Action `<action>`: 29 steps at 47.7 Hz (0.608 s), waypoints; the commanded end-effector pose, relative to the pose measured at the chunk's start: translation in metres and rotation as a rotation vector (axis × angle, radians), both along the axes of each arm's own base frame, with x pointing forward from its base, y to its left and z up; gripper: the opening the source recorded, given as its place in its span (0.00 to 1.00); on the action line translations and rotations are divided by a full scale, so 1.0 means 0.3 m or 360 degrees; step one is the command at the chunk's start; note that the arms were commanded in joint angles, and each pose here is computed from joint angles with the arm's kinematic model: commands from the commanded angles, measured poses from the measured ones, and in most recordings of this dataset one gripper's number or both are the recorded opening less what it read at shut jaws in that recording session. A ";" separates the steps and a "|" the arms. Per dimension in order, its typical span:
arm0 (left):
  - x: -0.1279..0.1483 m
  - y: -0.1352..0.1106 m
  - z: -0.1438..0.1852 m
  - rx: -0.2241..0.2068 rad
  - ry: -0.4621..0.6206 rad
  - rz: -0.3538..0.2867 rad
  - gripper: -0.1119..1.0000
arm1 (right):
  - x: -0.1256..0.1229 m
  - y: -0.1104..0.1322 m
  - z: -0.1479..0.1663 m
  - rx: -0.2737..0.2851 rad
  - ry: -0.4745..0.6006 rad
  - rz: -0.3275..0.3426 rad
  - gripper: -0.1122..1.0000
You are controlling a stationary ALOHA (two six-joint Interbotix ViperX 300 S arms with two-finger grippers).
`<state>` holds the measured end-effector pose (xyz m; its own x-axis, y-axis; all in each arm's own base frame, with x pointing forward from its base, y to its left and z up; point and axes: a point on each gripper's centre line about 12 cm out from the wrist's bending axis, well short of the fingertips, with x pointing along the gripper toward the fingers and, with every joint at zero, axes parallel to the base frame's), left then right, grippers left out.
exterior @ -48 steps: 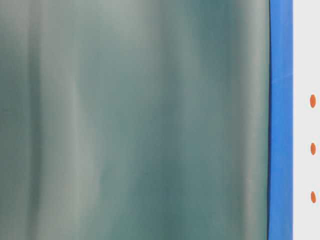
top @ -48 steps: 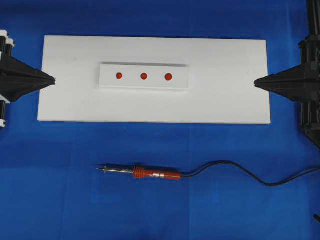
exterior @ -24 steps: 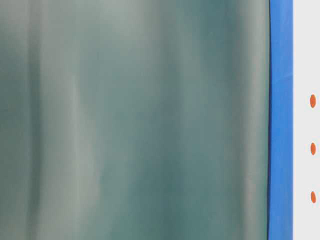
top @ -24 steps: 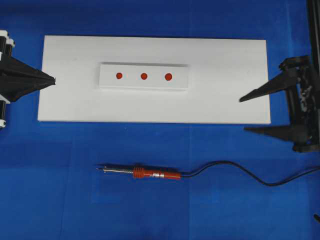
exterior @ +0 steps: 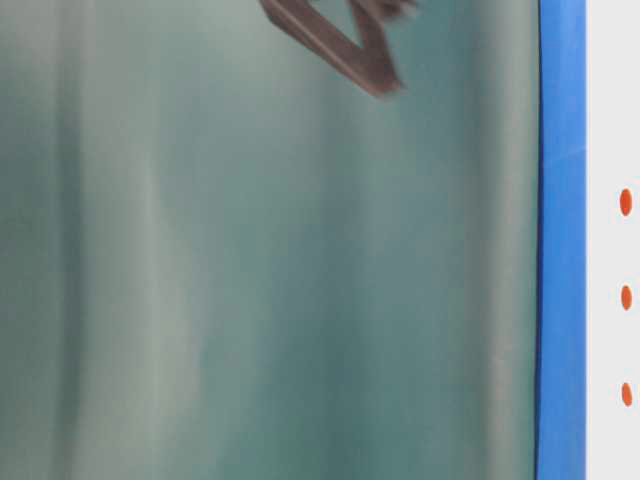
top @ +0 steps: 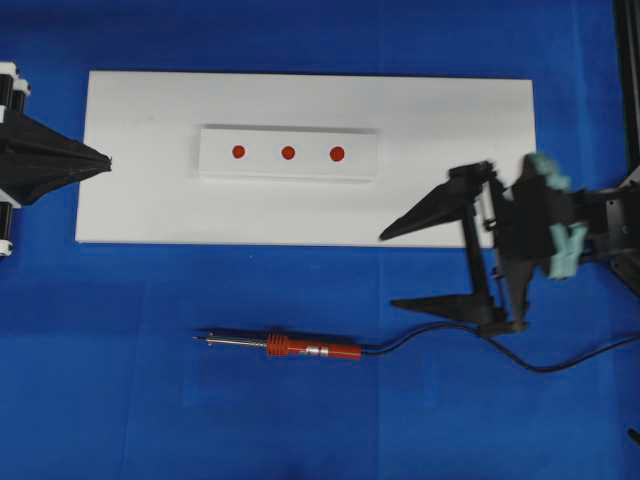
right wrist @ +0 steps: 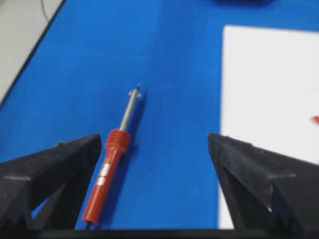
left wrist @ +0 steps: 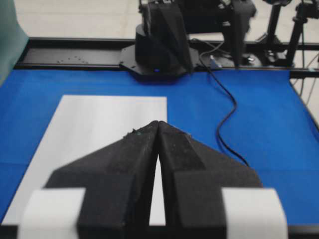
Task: Touch the tip of the soldering iron to the mark.
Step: 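Move the right gripper down over the orange soldering iron handle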
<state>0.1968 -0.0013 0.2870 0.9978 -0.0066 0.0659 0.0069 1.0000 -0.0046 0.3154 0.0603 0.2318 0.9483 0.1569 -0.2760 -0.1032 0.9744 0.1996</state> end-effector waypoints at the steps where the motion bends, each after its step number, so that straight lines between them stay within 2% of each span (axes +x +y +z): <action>1: 0.001 -0.001 0.008 0.0000 -0.0017 -0.0002 0.10 | 0.069 0.041 0.001 0.0027 0.0001 0.0020 0.93; 8: 0.001 -0.001 0.006 -0.0003 -0.0015 -0.0003 0.10 | 0.147 0.091 -0.056 0.0061 0.0087 0.0027 0.93; 14: 0.001 -0.001 0.004 0.0000 -0.0012 -0.0002 0.10 | 0.206 0.115 -0.123 0.0105 0.0176 -0.0006 0.93; 29: -0.001 -0.001 -0.005 0.0000 -0.0005 -0.0002 0.10 | 0.290 0.161 -0.256 0.0185 0.0331 -0.0074 0.93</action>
